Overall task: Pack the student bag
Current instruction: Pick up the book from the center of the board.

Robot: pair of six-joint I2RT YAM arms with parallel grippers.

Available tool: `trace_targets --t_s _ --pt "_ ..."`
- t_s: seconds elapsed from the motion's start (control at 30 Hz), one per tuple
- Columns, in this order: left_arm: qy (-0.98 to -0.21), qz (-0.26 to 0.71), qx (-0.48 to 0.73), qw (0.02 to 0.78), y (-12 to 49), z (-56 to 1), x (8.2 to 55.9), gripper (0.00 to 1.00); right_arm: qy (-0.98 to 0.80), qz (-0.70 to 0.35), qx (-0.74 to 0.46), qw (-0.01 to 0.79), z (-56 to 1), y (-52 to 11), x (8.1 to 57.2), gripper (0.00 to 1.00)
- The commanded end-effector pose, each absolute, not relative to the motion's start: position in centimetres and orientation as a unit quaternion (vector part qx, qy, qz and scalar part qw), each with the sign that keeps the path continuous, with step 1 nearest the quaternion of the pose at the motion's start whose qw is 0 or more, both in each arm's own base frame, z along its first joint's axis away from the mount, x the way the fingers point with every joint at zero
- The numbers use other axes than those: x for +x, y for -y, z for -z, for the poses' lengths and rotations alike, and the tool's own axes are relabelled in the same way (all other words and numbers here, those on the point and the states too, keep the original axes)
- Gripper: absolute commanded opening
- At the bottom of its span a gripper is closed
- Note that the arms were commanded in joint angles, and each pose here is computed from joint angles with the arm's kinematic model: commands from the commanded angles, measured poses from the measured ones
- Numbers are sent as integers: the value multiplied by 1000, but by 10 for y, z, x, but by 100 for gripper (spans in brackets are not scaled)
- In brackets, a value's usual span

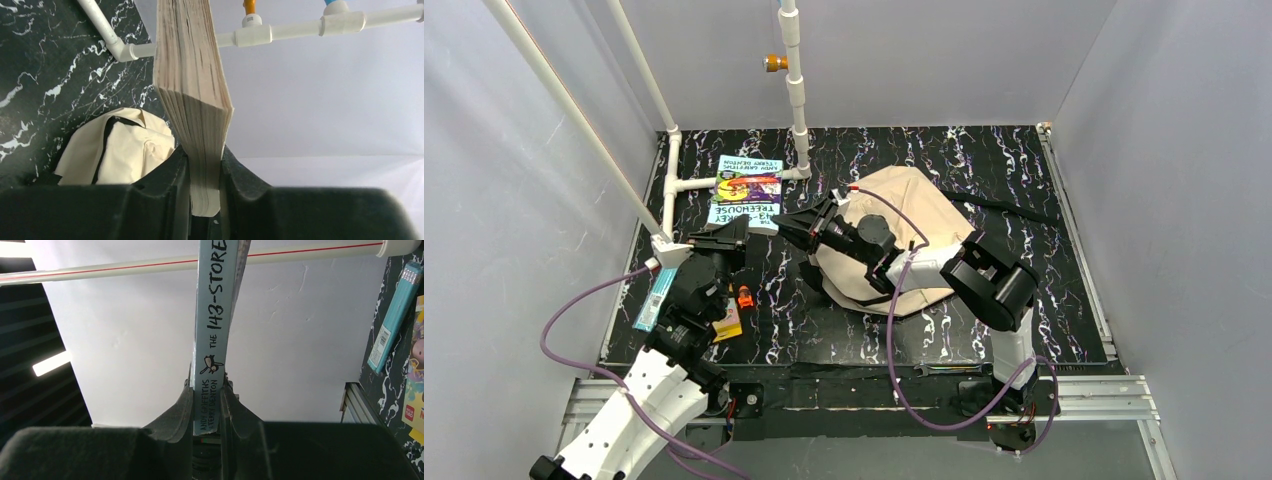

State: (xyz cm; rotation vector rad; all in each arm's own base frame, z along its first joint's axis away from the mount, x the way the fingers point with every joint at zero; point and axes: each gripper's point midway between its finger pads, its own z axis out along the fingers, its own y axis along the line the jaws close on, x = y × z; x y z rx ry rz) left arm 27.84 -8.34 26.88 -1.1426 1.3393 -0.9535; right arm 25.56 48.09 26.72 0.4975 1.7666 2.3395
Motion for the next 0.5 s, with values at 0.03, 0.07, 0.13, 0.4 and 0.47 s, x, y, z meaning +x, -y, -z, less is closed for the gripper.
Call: trace_targets --t_s 0.03,0.07,0.13,0.4,0.47 --pt "-568 380 -443 580 75 -284 273 0 -541 -828 97 108 -321 -460 224 13" --pt "-572 373 -439 584 73 -282 270 0 -558 -817 88 117 -310 -457 221 25" --pt "-576 358 -422 602 66 -284 262 0 -604 -783 58 137 -285 -450 216 40" --pt "-639 258 -397 606 36 -277 227 0 -815 -446 -199 311 -178 -382 217 80" --pt "-673 217 -382 594 29 -277 218 0 -831 -355 -252 347 -170 -362 225 85"
